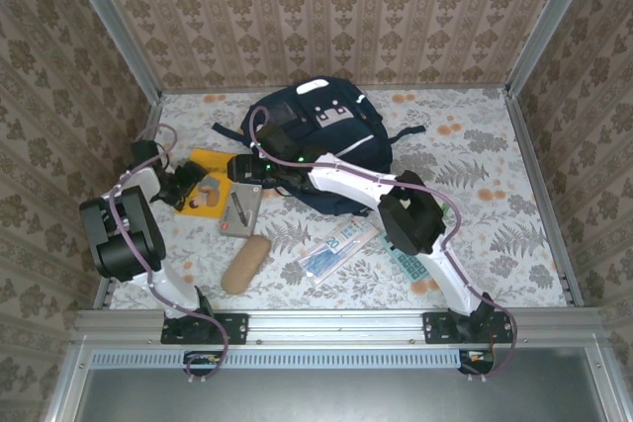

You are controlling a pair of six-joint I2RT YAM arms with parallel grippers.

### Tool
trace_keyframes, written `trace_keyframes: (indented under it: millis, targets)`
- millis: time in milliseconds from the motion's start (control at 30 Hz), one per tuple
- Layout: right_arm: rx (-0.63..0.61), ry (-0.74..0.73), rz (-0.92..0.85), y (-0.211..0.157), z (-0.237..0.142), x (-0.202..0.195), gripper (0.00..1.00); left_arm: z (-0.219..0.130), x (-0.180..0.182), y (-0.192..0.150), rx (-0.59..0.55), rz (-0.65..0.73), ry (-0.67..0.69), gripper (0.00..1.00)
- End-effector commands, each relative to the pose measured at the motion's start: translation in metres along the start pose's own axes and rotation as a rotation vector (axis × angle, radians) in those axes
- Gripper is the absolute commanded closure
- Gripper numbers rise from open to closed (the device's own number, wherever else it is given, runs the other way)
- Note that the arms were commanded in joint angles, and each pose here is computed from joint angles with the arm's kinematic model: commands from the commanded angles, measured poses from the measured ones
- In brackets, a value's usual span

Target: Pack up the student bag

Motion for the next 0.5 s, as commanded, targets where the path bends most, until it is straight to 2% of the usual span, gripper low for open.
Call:
trace_keyframes:
  millis: [0,467]
  targets:
    - [0.019,-0.028,-0.017,0.004,0.015,-0.004,0.00,0.008,-0.005,-0.029,0.094,-0.064,-0.033,0.22]
    - [0.042,0.004,0.030,0.012,0.075,-0.014,0.01,0.002,-0.015,-0.045,0.103,-0.047,-0.055,0.22]
Point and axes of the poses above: each hand's point on the last joint's axis, 136 mm out from that joint toward the fingers, its own z axis out along the fingers, its own x axis along the line the jaws close on, y = z × x, the point moved 5 cm from there along -z, back along the fingers, and after that the axes turned 15 degrees about z, right-handed, at the moved point
